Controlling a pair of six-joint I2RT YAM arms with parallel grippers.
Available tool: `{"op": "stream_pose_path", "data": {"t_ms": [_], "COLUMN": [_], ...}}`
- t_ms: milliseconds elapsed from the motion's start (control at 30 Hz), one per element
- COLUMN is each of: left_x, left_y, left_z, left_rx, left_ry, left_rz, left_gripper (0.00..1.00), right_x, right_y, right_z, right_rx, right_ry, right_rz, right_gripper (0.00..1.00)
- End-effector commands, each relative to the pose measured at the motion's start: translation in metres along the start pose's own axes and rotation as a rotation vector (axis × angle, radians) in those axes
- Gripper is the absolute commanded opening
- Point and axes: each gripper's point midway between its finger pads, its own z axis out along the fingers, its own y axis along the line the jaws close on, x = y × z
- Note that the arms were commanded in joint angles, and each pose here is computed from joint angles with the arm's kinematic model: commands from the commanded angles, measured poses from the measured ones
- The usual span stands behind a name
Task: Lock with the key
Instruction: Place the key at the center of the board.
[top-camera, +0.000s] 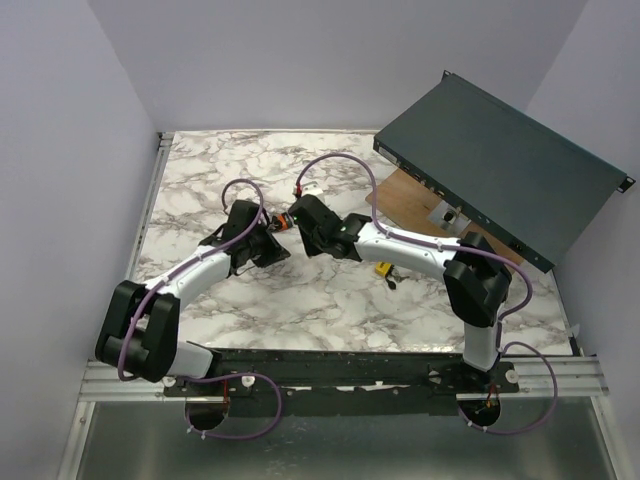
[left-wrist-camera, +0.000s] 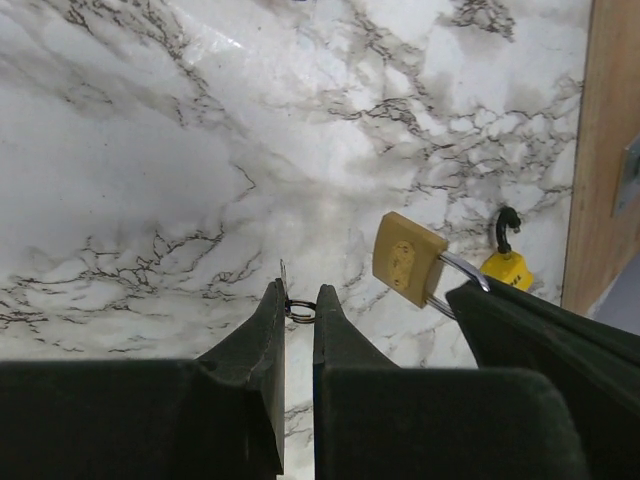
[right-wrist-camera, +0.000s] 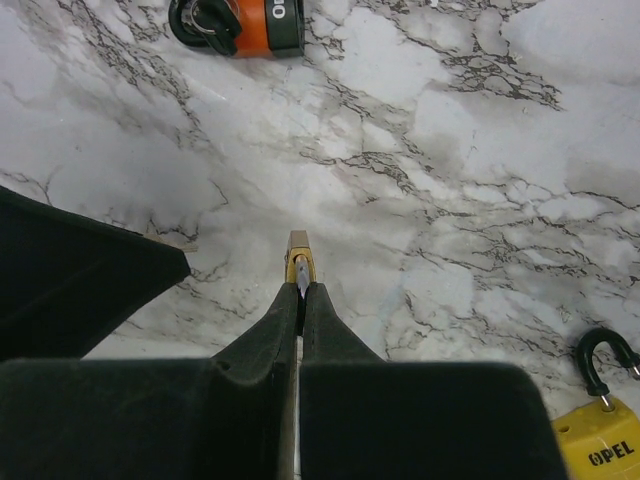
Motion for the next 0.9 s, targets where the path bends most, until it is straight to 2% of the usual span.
{"op": "stream_pose_path", "data": {"t_ms": [0, 167, 433, 500, 600, 867], "left_x": [0.004, 0.015, 0.021, 0.02, 0.015, -0.002], "left_y": [0.009, 0.019, 0.034, 0.035, 0.036, 0.029], "left_z": [0.017, 0.03, 0.03, 0.026, 0.016, -0.02], "left_rx": [-0.036, -0.062, -0.104, -0.105, -0.114, -0.099], "left_ry": [-0.013, 0.013, 0.012, 0.002, -0.028, -0.123], "left_rz": [-0.033, -0.047, -0.034, -0.026, -0.014, 0.017], "left_gripper": [0.0, 0.07, 0.35, 0.45, 0.53, 0.58], "right_x": [-0.028, -0.021, -0.012, -0.011, -0.008, 0.006], "right_y": [0.01, 0.016, 0.024, 0.026, 0.026, 0.033], "right_z": [0.0, 0.006, 0.016, 0.018, 0.022, 0.027], "right_rx": [-0.026, -0.047, -0.071, -0.075, -0.066, -0.103], "right_ry": [-0.073, -0.049, -0.019, -0.013, -0.001, 0.039], "right_rz": [0.071, 0.083, 0.087, 0.087, 0.088, 0.096], "right_gripper": [0.01, 0.01, 0.01, 0.01, 0.01, 0.01]}}
